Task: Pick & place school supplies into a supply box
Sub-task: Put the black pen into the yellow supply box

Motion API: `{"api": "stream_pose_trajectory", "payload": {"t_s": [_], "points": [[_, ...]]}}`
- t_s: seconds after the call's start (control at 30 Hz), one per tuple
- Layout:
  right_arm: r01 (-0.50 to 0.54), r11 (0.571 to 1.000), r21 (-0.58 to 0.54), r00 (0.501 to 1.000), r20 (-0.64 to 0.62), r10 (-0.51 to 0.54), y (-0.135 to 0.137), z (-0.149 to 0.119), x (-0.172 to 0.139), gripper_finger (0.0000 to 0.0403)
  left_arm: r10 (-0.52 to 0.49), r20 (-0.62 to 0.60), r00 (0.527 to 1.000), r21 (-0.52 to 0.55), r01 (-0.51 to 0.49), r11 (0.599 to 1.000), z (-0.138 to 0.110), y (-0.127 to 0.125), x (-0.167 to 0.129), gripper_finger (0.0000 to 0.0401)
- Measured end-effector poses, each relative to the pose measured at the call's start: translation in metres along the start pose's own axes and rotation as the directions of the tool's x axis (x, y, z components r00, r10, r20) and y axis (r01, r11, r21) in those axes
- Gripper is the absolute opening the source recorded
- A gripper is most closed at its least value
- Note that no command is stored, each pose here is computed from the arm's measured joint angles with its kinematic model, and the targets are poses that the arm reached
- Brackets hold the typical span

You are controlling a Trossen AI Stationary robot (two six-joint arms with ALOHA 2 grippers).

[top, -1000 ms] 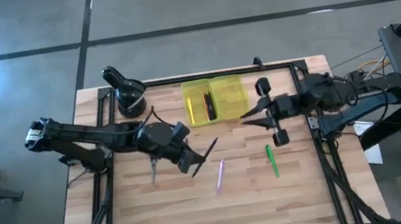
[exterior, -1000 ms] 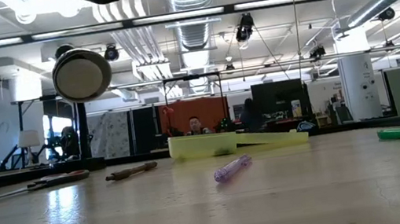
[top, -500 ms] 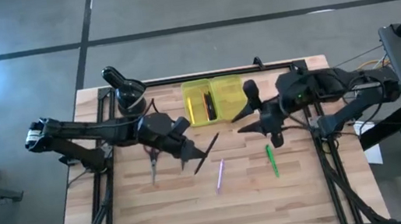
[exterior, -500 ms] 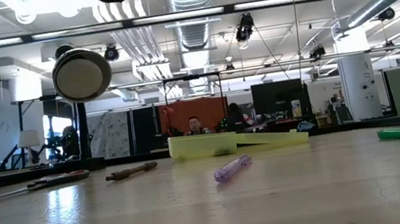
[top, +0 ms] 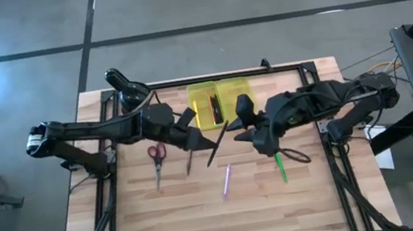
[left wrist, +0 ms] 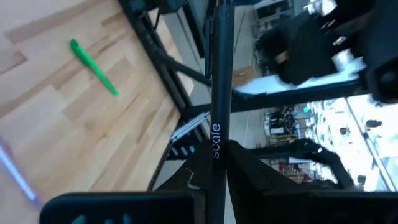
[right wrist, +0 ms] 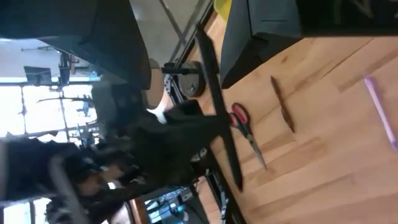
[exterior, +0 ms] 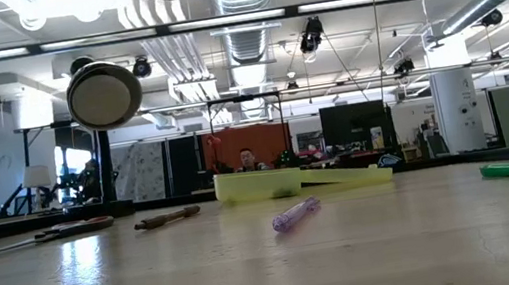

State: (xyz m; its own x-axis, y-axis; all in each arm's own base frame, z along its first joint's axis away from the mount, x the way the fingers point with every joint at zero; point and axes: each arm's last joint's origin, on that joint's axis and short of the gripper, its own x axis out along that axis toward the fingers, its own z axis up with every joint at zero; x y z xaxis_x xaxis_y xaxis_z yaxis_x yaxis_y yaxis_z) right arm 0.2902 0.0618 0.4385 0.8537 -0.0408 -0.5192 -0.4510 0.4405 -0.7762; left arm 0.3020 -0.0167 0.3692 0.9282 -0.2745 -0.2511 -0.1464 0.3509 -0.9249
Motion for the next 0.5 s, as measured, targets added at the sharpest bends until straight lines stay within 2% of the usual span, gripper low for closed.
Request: {"api": "stream_pose_trajectory", "payload": {"t_s": [0.17,0.37,0.5], "points": [[-0.021,0.998,-0.054,1.0,-0.016,0.02,0.003,0.001,0.011,0.0176,-0.029,0.042,0.999,0.0,0.03,1.0,0.01,0.0,-0.001,0.0014],[0.01,0.995,-0.103,0.992,-0.122,-0.023,0.004,0.0,0.022,0.0167,-0.06,0.071,0.996,-0.002,0.06,0.998,0.019,-0.001,-0.003,0.0014],[0.01,0.992,-0.126,0.99,-0.14,-0.027,0.004,0.0,0.027,0.0159,-0.077,0.081,0.994,-0.005,0.077,0.997,0.022,-0.001,-0.004,0.0014]]}}
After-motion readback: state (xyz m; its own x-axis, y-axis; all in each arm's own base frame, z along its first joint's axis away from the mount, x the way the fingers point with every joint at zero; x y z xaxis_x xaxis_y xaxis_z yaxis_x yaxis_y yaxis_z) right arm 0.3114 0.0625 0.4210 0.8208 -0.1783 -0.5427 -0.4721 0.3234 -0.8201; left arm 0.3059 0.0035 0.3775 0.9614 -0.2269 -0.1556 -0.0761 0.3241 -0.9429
